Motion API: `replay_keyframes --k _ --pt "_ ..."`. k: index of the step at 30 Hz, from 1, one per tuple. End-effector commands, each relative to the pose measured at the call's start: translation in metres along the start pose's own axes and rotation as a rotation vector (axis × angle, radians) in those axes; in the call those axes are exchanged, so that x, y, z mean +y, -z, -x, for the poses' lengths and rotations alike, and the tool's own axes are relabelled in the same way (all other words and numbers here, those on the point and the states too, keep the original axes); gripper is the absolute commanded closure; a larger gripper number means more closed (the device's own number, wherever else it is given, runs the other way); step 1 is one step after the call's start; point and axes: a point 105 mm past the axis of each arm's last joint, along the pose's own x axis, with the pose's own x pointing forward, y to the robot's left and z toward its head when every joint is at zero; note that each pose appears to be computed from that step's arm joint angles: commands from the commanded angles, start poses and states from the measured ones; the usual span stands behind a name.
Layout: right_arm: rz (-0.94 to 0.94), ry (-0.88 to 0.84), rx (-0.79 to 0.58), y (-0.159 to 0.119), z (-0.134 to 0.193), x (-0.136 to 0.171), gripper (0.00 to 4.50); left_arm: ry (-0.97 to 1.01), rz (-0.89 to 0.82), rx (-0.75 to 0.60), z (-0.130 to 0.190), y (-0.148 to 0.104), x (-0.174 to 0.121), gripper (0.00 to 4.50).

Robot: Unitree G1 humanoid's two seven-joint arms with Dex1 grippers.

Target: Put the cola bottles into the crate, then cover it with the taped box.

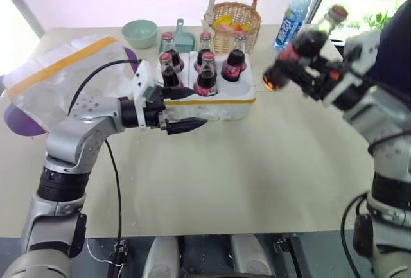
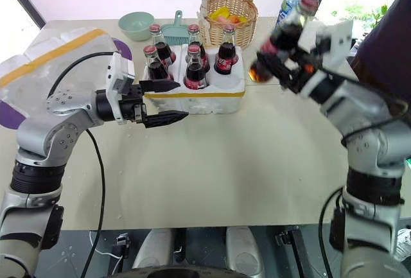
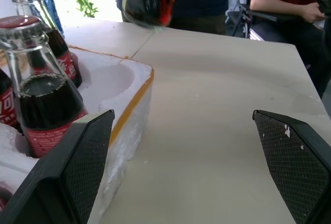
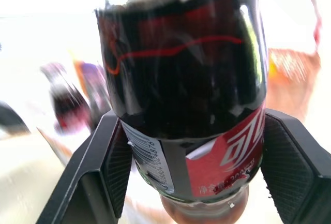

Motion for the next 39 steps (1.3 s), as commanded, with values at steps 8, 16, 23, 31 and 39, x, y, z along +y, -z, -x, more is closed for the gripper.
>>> replay_keyframes --k 8,16,23,31,39 --pt "0.021 -0.081 0.109 0.04 -0.049 0.002 1.69 -0.065 -0.059 -0.031 0.01 -0.012 0.003 0.0" --pt "-0.015 -0.141 0.123 0.056 -0.061 0.017 1.69 -0.096 -0.052 -0.028 0.014 -0.009 0.003 0.0" --pt "0.028 -0.124 0.234 0.081 -0.062 0.016 1.69 -0.106 -0.055 -0.029 0.015 -0.01 0.006 0.0" --pt "0.02 -0.039 0.315 0.093 -0.059 -0.005 0.66 -0.124 -0.071 -0.016 0.021 -0.012 0.013 0.0" --pt "0.04 -0.155 0.313 0.067 -0.043 0.007 0.04 -0.156 -0.099 0.066 0.047 -0.011 0.022 0.0"
